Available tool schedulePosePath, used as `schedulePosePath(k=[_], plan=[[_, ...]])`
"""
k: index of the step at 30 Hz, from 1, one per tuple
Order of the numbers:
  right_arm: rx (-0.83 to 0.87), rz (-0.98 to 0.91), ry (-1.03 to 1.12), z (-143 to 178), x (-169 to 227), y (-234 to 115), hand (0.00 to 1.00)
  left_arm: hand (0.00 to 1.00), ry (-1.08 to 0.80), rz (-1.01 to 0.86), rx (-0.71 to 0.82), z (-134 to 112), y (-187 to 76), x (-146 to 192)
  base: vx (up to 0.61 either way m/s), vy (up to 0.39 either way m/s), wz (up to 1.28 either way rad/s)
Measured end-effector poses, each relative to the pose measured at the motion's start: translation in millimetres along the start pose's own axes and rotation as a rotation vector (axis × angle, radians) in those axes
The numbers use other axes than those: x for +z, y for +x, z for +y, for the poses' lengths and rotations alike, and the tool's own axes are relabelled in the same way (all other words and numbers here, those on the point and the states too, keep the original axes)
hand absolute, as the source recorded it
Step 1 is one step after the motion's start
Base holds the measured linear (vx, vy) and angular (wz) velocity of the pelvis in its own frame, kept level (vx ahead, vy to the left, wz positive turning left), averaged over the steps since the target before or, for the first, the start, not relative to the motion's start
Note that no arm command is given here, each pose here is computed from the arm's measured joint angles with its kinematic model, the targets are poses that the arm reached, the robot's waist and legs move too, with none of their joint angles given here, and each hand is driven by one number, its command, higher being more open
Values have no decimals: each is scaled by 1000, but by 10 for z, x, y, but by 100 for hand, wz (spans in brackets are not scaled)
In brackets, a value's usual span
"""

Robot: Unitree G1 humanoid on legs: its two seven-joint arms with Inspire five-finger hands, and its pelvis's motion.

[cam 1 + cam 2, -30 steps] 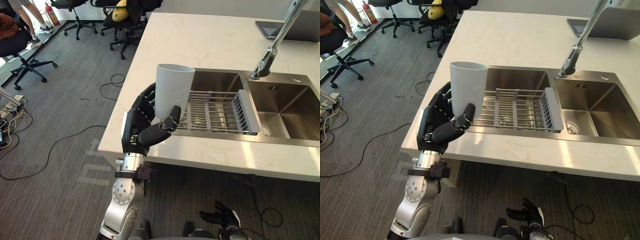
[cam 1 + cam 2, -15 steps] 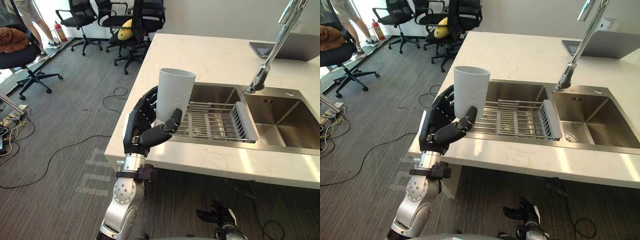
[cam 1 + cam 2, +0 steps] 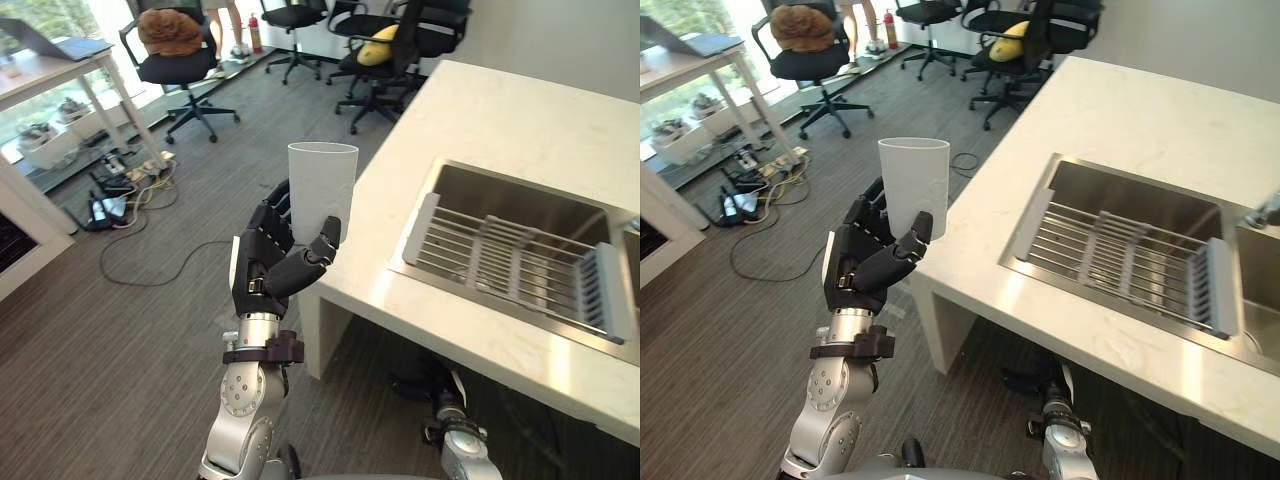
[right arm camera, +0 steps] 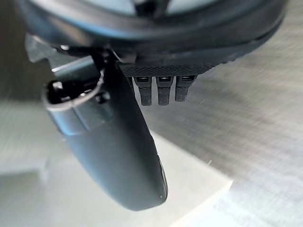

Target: Walk over to the sink, pick up the cup, carry it to the dishwasher, place the cup inside the dishwasher, then close the dishwasher door

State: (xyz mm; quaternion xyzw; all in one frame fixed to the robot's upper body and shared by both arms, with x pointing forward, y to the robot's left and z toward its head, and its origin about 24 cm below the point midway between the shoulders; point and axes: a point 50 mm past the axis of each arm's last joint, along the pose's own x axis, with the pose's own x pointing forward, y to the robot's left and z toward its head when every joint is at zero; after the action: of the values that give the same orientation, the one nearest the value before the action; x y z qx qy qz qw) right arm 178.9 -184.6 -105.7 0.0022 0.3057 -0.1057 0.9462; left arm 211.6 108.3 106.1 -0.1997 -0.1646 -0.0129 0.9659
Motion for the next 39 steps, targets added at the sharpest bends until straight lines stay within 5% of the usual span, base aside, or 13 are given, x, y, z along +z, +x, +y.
schedulePosePath(k=[10,25,39], plan=[[107,39,-15,306,-101,-64,90,30,-16,-19,-37,-80,-10,54,160,105,76],[120,154,50,188,-519,-450,90,30,-78,1,-54,-186,-41,3,79,-83,30],[75,173,-13,35,-543,-381,90,30,-63,57,-138,-286,7,-148,-67,76,28]])
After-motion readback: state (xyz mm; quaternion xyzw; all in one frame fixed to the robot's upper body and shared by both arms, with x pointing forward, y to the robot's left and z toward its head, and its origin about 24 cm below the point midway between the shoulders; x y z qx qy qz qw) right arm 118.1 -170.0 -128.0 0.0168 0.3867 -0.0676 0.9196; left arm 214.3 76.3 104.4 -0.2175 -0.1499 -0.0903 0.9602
